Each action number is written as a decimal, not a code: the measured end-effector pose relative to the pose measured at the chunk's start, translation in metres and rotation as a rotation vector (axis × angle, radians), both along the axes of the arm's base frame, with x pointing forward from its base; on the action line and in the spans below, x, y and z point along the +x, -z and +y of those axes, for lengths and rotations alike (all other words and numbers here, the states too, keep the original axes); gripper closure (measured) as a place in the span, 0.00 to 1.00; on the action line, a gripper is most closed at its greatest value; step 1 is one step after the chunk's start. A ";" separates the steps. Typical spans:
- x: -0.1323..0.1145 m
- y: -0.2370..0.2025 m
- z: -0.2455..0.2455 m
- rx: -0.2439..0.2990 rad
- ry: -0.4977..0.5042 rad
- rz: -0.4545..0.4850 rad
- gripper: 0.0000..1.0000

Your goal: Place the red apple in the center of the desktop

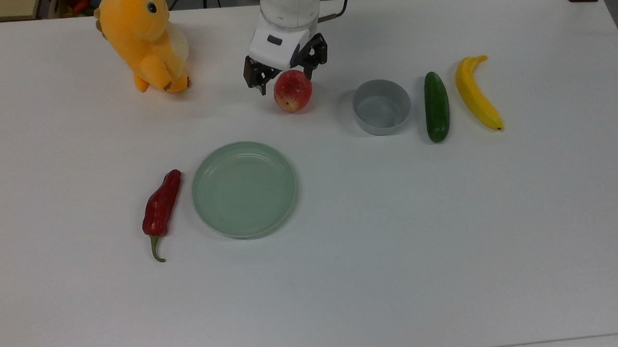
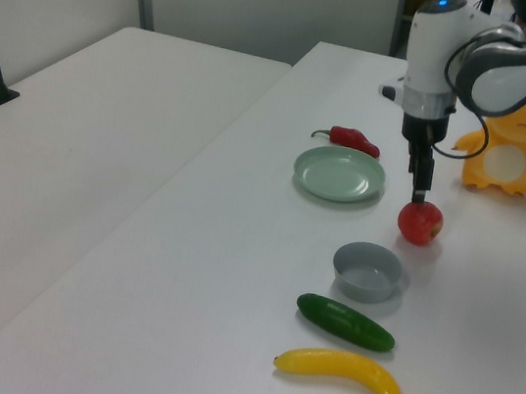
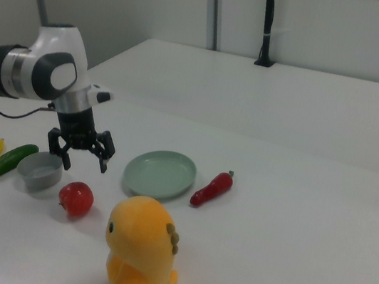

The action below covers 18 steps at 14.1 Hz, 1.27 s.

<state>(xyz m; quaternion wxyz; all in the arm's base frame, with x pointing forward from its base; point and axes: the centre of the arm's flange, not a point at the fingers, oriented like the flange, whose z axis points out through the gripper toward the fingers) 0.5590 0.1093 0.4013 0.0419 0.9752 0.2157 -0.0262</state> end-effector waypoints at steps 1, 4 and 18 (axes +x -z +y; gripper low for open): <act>0.002 -0.012 0.001 0.003 0.000 -0.020 0.00; 0.003 -0.074 0.007 0.050 0.023 -0.082 0.00; -0.008 -0.203 -0.119 0.128 0.497 -0.125 0.00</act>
